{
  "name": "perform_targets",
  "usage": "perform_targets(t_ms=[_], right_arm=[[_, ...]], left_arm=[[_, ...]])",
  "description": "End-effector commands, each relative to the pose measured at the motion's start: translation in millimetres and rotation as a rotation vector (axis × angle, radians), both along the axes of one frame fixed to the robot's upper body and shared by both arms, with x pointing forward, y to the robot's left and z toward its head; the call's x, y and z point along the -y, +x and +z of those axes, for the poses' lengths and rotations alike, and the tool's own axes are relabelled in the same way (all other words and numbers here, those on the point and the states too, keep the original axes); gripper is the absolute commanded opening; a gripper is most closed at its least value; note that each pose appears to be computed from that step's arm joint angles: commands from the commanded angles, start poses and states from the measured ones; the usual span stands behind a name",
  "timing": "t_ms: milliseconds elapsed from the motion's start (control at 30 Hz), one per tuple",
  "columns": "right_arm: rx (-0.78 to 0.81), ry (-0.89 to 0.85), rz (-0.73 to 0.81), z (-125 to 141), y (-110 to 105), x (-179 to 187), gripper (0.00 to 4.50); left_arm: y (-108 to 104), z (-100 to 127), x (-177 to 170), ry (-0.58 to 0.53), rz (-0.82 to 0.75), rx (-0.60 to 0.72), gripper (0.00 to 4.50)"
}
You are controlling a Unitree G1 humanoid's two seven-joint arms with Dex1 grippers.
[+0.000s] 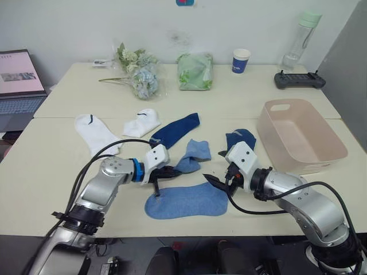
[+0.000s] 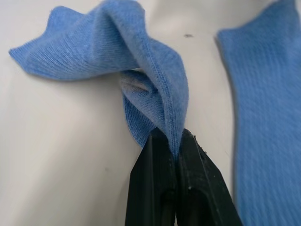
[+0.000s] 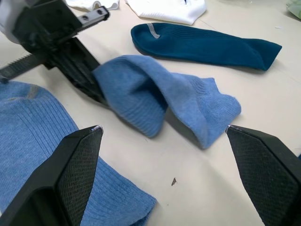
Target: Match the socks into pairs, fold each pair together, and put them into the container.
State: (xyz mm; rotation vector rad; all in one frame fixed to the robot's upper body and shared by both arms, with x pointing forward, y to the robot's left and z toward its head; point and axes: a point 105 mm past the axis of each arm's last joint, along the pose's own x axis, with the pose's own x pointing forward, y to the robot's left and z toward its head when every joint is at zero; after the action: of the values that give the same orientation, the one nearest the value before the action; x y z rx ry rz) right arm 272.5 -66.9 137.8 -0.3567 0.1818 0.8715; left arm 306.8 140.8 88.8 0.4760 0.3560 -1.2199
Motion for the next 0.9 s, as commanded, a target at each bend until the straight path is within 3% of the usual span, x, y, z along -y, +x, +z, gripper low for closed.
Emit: perform_targets(t_ms=[33,233,400,567,667,800,900], right_arm=[[0.058,-0.004,0.014,8,1,-2,4.5],[0.073,-0.032,0.033,4,2,-2,4.5],[0.073,-0.03,0.041,2,2,-5,4.5],[0.074,-0.026,0.043,2,2,-7,4.5],[0.075,-0.024,0.037,1,2,-7,4.5],[0.075,-0.024,0.033,1,3,-8,4.5],[0.074,-0.025,0.034,1,3,-8,4.5]], left_arm=[[8,25,-18,0.062,-0.006,0.134,0.01],[33,44,-47,0.285,0.026,0.413,0.01],[48,54,-61,0.47,0.04,0.723,0.01],[54,62,-82,0.488,0.208,0.914,0.01],[45,48,-94,0.447,0.316,0.921,0.01],[24,20,-97,0.344,0.407,0.794,0.01],[10,12,-91,0.287,0.429,0.756,0.01]])
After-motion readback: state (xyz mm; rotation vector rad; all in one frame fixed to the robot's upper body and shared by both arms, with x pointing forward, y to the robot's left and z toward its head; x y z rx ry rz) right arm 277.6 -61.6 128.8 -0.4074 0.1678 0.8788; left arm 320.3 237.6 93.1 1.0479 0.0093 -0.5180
